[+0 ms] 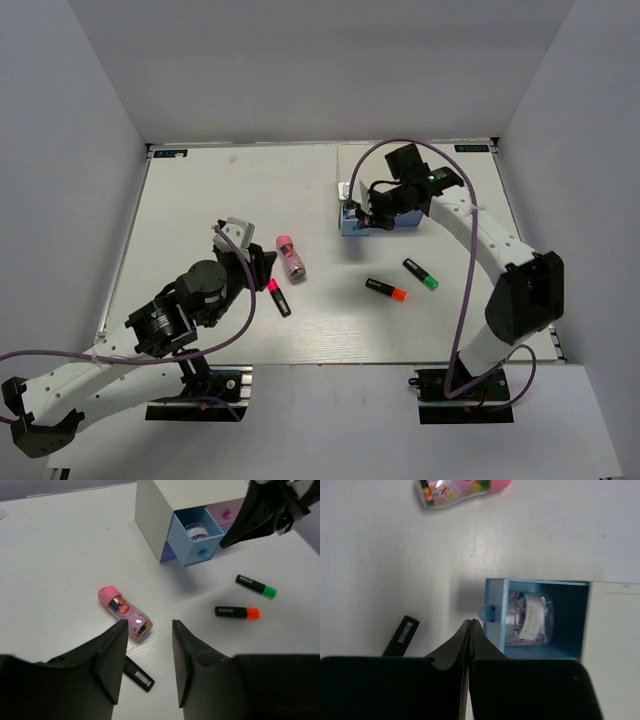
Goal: Sort the stationery into containers
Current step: Close the drawer in the storage box.
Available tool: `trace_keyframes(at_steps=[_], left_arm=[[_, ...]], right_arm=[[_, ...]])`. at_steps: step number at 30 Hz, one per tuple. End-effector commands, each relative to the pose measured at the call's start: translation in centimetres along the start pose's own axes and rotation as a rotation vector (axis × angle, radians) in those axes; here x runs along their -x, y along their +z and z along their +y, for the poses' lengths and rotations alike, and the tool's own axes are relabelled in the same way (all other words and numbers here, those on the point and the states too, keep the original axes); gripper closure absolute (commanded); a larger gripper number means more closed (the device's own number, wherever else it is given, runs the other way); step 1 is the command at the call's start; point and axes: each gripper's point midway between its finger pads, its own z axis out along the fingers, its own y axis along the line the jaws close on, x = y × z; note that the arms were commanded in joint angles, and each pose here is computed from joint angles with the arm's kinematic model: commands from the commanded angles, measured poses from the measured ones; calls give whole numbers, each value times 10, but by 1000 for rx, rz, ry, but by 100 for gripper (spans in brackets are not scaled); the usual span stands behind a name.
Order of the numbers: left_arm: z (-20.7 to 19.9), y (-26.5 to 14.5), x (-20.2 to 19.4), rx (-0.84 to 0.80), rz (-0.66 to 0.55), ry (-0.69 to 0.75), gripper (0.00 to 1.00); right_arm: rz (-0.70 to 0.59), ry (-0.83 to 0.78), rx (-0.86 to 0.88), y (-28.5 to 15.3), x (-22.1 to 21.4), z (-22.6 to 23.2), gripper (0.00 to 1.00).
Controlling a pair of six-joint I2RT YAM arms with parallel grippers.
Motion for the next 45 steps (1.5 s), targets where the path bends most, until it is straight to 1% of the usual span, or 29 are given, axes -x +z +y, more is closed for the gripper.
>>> trace_keyframes(at_steps=[1,3,7,9,11,13,14,16,19,23,26,33,39,45], left_arm=[[-2,3,-5,-5,25,9,45],[-3,5,-8,-2,34,5,27],[-3,5,-8,-2,34,5,23],[-3,5,-8,-2,34,5,23],[-3,5,-8,-2,34,5,23],[-3,5,-8,-2,34,5,22],[-3,5,-8,-2,34,5,22],[-3,5,-8,-2,34,5,22],[-5,5,-8,-11,36,5,22],[-5,5,-8,-11,36,5,22],[-4,4,-6,-13,29,0,22],[-4,4,-6,-13,29,0,22],[-4,4,-6,-13,29,0,22],[-4,4,-6,-13,29,0,20]], right_arm=[[56,19,114,12,-21,18,100],[65,28,111,20,-28,15,100],[95,54,36,30,-40,0,100],[124,79,3,33,-48,-6,100],[141,70,-49,36,-53,-18,100],[139,69,-114,36,-52,-31,100],[147,74,-118,37,-56,-28,100],[146,66,-180,36,-54,-40,100],[158,77,-227,38,-57,-47,100],[142,60,-315,36,-50,-62,100],[133,70,-349,37,-50,-63,100],[144,88,-528,29,-52,-89,100],[168,121,-615,25,-62,-98,100],[167,136,-652,26,-63,-104,100]])
